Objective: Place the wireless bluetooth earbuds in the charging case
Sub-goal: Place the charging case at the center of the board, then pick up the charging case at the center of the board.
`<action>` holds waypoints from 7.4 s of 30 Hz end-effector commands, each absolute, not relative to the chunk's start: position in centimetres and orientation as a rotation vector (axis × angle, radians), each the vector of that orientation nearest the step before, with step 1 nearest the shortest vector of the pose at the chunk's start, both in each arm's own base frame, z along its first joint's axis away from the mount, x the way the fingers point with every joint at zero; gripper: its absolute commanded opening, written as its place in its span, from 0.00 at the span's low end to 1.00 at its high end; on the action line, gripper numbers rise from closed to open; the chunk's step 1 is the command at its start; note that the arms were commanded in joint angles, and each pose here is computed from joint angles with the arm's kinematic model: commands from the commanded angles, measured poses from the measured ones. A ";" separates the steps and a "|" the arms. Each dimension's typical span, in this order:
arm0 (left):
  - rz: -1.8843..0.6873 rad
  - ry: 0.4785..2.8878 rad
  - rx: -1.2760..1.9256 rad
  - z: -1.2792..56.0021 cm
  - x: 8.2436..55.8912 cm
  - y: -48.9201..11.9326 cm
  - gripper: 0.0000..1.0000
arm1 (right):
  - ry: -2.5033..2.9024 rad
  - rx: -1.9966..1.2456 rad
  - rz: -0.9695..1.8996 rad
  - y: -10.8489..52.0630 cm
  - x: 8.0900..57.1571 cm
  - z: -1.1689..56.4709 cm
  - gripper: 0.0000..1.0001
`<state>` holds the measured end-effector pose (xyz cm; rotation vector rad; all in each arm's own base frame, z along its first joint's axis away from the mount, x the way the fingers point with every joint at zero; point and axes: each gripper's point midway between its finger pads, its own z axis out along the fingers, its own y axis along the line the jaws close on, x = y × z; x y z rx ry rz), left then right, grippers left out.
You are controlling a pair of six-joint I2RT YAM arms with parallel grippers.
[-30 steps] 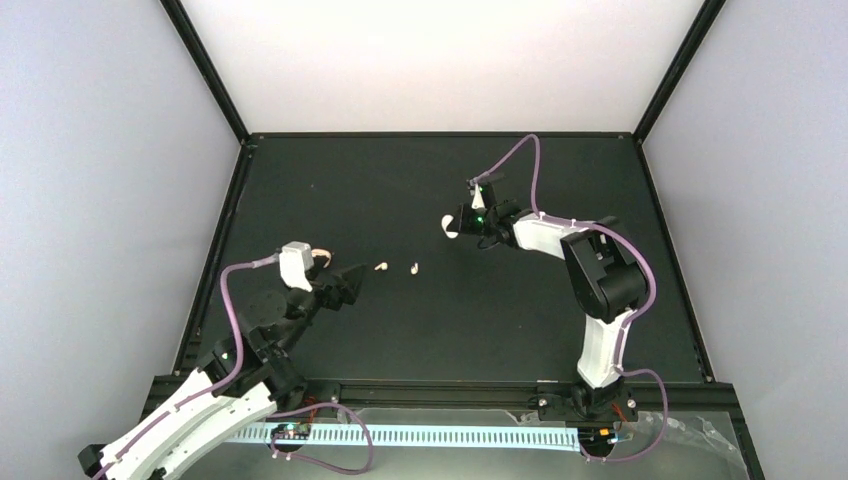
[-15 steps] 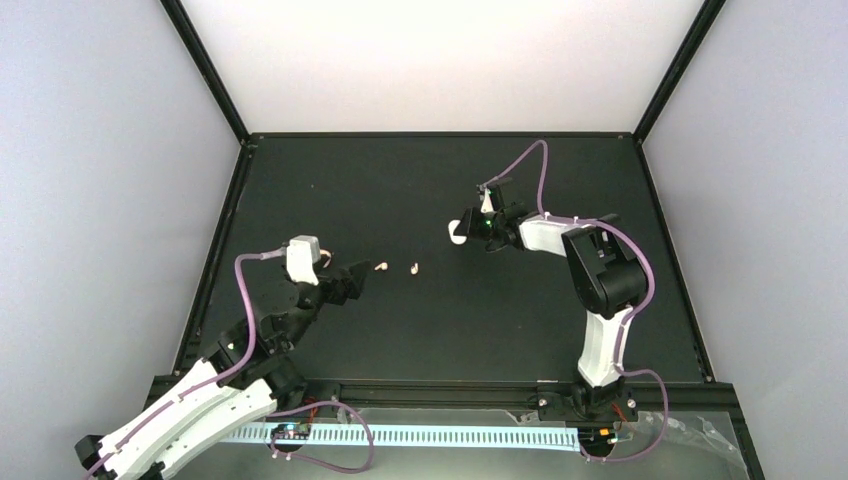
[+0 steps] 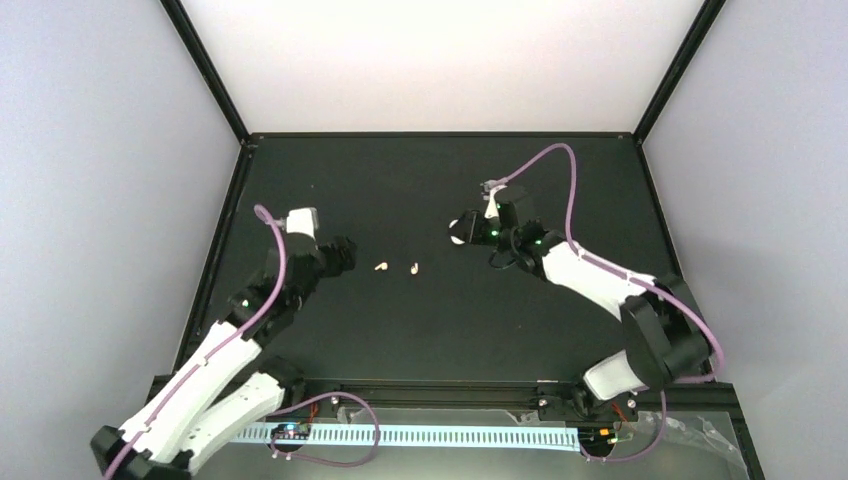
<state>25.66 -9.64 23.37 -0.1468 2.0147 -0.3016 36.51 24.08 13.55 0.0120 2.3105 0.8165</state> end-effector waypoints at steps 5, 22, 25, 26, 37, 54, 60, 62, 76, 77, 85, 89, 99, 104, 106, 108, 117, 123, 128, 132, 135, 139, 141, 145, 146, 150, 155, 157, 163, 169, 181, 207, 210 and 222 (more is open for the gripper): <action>-0.349 2.184 -0.445 19.2 30.0 -4.7 0.99 | 2.186 -0.368 0.937 32.1 28.8 19.2 0.53; -0.094 2.517 -0.550 6.6 38.0 0.7 0.97 | 2.059 -0.463 1.068 29.7 22.0 23.5 0.54; -0.091 2.551 -0.548 5.3 38.1 0.7 0.97 | 2.039 -0.479 1.066 29.5 21.9 24.2 0.54; -0.097 2.560 -0.548 5.0 38.2 0.5 0.97 | 2.040 -0.482 1.064 29.6 21.9 24.2 0.54; -0.046 2.655 -0.620 2.9 37.4 0.6 0.70 | 2.036 -0.499 1.054 30.5 22.7 24.9 0.54; -0.178 2.696 -0.507 2.9 33.6 -5.8 0.44 | 2.067 -0.506 1.008 30.1 22.7 23.4 0.54; -0.247 2.733 -0.540 1.6 29.1 -8.7 0.44 | 2.102 -0.518 1.001 30.4 22.8 22.0 0.54; -0.281 2.730 -0.558 1.5 27.8 -9.7 0.44 | 2.114 -0.525 1.007 30.5 22.7 21.5 0.54; -0.380 2.589 -0.454 8.1 25.1 -13.8 0.83 | 2.241 -0.732 0.930 32.6 19.7 15.1 0.54; -0.375 2.560 -0.440 9.4 25.3 -13.6 0.92 | 2.240 -0.760 0.926 33.0 19.4 14.9 0.54; -0.342 2.218 -0.341 21.8 23.8 -8.8 0.99 | 2.192 -1.057 0.856 38.0 17.0 13.0 0.63; -0.421 1.998 -0.304 26.4 21.5 -6.7 0.99 | 2.201 -1.112 0.795 40.5 17.3 11.7 0.76; -0.467 1.867 -0.288 28.9 17.7 -4.0 0.99 | 2.298 -1.232 0.562 44.1 19.9 7.1 0.90; -0.468 1.855 -0.253 29.4 17.8 -4.4 0.99 | 2.298 -1.273 0.513 45.0 20.5 6.0 0.85; -0.471 1.852 -0.243 29.4 17.9 -4.5 0.99 | 2.303 -1.280 0.484 45.0 20.8 5.6 0.83; -0.469 1.855 -0.240 29.2 18.0 -4.6 0.99 | 2.307 -1.290 0.462 45.0 20.9 5.1 0.81; -0.465 1.868 -0.233 28.4 18.1 -4.7 0.99 | 2.322 -1.353 0.402 44.8 20.1 2.5 0.72; -0.469 1.871 -0.232 28.2 18.1 -4.8 0.99 | 2.310 -1.358 0.396 45.1 20.1 2.2 0.67; -0.466 1.871 -0.234 28.1 18.0 -4.7 0.99 | 2.309 -1.360 0.371 45.0 20.3 1.8 0.58; -0.466 1.873 -0.237 28.0 17.9 -4.6 0.99 | 2.307 -1.359 0.359 44.7 20.2 1.6 0.48; -0.469 1.876 -0.235 27.9 17.9 -4.7 0.99 | 2.285 -1.331 0.370 44.5 20.4 2.4 0.43; -0.488 1.885 -0.217 27.5 18.2 -5.3 0.99 | 2.227 -1.273 0.406 44.0 20.5 5.0 0.40; -0.508 1.890 -0.201 27.2 18.4 -5.9 0.99 | 2.192 -1.231 0.416 43.3 20.7 6.9 0.39; -0.602 1.867 -0.133 27.5 19.0 -8.0 0.99 | 2.092 -1.125 0.461 40.3 20.2 12.6 0.37; -0.639 1.854 -0.104 27.6 19.1 -8.8 0.99 | 2.068 -1.103 0.474 39.2 19.9 13.7 0.37; -0.833 1.818 0.032 28.3 19.4 -12.9 0.99 | 1.958 -1.064 0.516 34.8 18.1 17.4 0.37; -1.192 1.755 0.284 29.8 18.4 -19.4 0.99 | 1.866 -1.065 0.482 30.3 16.7 20.3 0.36; -1.301 1.733 0.360 30.7 18.0 -21.2 0.99 | 1.841 -1.058 0.453 29.0 16.5 21.3 0.36; -1.425 1.847 0.528 29.9 18.2 -25.3 0.96 | 1.747 -1.033 0.400 27.0 16.4 24.6 0.35; -1.429 1.911 0.586 29.3 17.9 -27.9 0.93 | 1.684 -1.038 0.349 27.0 16.4 26.1 0.35; -1.375 2.012 0.533 28.3 19.2 -29.0 0.84 | 1.589 -1.074 0.245 28.9 16.0 28.3 0.35; -1.443 2.063 0.543 27.8 18.4 -31.3 0.41 | 1.541 -1.039 0.250 31.0 16.6 30.1 0.34; -1.445 2.060 0.545 27.8 18.3 -31.3 0.35 | 1.539 -1.036 0.253 31.0 16.6 30.2 0.34; -1.454 2.028 0.545 28.5 18.3 -31.3 0.08 | 1.537 -1.031 0.304 31.2 16.2 30.9 0.57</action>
